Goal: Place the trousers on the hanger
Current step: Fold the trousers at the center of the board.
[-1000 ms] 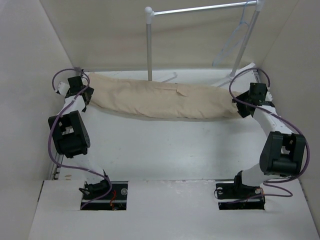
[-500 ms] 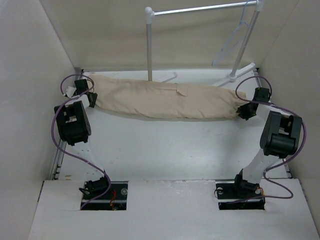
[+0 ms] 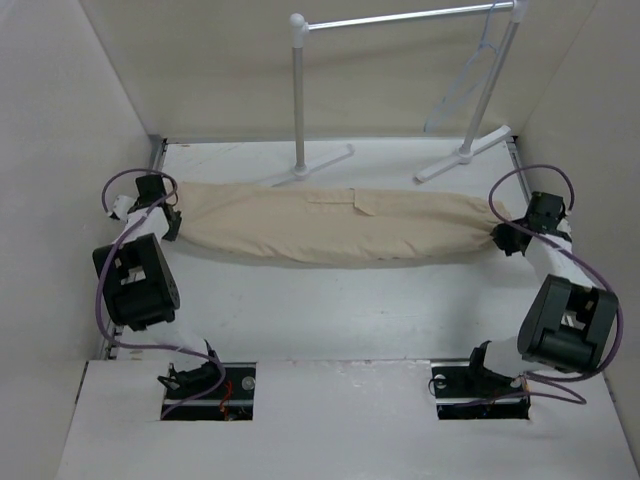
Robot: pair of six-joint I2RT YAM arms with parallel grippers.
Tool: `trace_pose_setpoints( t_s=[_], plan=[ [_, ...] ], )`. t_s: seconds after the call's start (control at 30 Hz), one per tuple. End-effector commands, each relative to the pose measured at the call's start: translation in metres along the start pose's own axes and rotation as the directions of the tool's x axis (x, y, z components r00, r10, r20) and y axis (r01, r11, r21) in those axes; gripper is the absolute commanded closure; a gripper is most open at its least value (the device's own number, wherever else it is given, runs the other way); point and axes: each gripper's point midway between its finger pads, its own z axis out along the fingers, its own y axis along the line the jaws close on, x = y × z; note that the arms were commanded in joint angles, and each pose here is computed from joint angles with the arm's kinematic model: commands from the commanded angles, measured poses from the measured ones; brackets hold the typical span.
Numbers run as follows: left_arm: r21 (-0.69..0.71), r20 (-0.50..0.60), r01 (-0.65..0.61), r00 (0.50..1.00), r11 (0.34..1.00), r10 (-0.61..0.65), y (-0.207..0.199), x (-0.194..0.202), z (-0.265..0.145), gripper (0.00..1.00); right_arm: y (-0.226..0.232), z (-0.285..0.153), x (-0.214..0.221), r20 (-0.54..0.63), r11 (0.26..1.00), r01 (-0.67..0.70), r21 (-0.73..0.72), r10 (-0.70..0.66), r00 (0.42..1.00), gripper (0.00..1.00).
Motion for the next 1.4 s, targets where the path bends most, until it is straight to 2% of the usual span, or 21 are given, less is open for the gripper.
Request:
trace_pose_setpoints(
  t_s=[0.0, 0.1, 0.17, 0.2, 0.27, 0.33, 0.37, 0.43, 0.5, 0.6, 0.67, 0.77, 0.97, 1.2, 1.27, 1.37],
  plan=[
    [-0.152, 0.099, -0.045, 0.993, 0.987, 0.061, 0.050, -0.021, -0.032, 0.89, -0.015, -0.019, -0.005, 0.047, 0.999, -0.034, 0.008, 0.033, 0.998, 0.94],
    [-0.246, 0.115, -0.076, 0.988, 0.966, 0.107, 0.090, -0.015, -0.053, 0.84, -0.031, -0.035, 0.008, 0.031, 0.999, -0.049, 0.004, 0.049, 0.998, 0.94],
    [-0.288, 0.115, -0.087, 0.986, 0.954, 0.124, 0.115, -0.009, -0.064, 0.71, -0.039, -0.043, 0.014, 0.033, 0.999, -0.049, -0.002, 0.049, 0.998, 0.93],
    [-0.298, 0.109, -0.087, 0.986, 0.951, 0.125, 0.125, -0.005, -0.068, 0.64, -0.041, -0.047, 0.015, 0.037, 0.999, -0.045, -0.008, 0.045, 0.998, 0.89],
    [-0.296, 0.116, -0.059, 0.988, 0.953, 0.097, 0.141, -0.006, -0.078, 0.49, -0.040, -0.052, 0.017, 0.040, 0.999, -0.030, -0.024, 0.031, 0.999, 0.73],
    [-0.255, 0.133, -0.029, 0.989, 0.966, 0.065, 0.145, -0.010, -0.095, 0.41, -0.036, -0.057, 0.012, 0.063, 0.999, -0.019, -0.029, 0.021, 0.998, 0.52],
    [-0.222, 0.143, -0.019, 0.988, 0.975, 0.052, 0.144, -0.013, -0.106, 0.37, -0.030, -0.060, 0.013, 0.067, 0.999, -0.004, -0.035, 0.007, 0.998, 0.45],
    [-0.149, 0.165, -0.022, 0.985, 0.989, 0.046, 0.137, -0.017, -0.132, 0.34, -0.014, -0.064, 0.016, 0.067, 0.997, 0.017, -0.071, -0.012, 0.998, 0.36],
    [-0.041, 0.162, -0.055, 0.985, 0.998, 0.061, 0.120, -0.007, -0.157, 0.33, -0.004, -0.073, 0.013, 0.075, 0.995, 0.028, -0.096, -0.021, 0.997, 0.31],
    [0.116, 0.118, -0.142, 0.985, 0.983, 0.128, 0.091, 0.024, -0.182, 0.33, -0.005, -0.093, 0.001, 0.132, 0.993, 0.036, -0.112, -0.021, 0.991, 0.28],
    [0.197, 0.073, -0.205, 0.978, 0.959, 0.194, 0.077, 0.056, -0.191, 0.33, -0.017, -0.097, -0.006, 0.184, 0.995, 0.065, -0.070, -0.052, 0.982, 0.26],
    [0.296, 0.039, -0.308, 0.950, 0.904, 0.311, 0.060, 0.099, -0.198, 0.33, -0.042, -0.086, -0.001, 0.168, 0.998, 0.064, -0.006, -0.062, 0.984, 0.24],
    [0.447, -0.026, -0.388, 0.895, 0.806, 0.446, 0.059, 0.156, -0.215, 0.33, -0.077, -0.068, 0.002, 0.117, 0.995, 0.080, 0.052, -0.086, 0.989, 0.21],
    [0.502, -0.070, -0.395, 0.868, 0.769, 0.491, 0.075, 0.179, -0.215, 0.33, -0.066, -0.030, 0.010, 0.017, 0.993, 0.112, 0.048, -0.113, 0.993, 0.21],
    [0.506, -0.074, -0.385, 0.872, 0.772, 0.483, 0.077, 0.178, -0.215, 0.33, -0.064, -0.017, 0.017, -0.024, 0.993, 0.105, 0.055, -0.104, 0.994, 0.24],
    [0.510, -0.072, -0.369, 0.882, 0.777, 0.466, 0.078, 0.172, -0.217, 0.33, -0.070, -0.004, 0.020, -0.042, 0.994, 0.074, 0.084, -0.070, 0.997, 0.38]
  ],
)
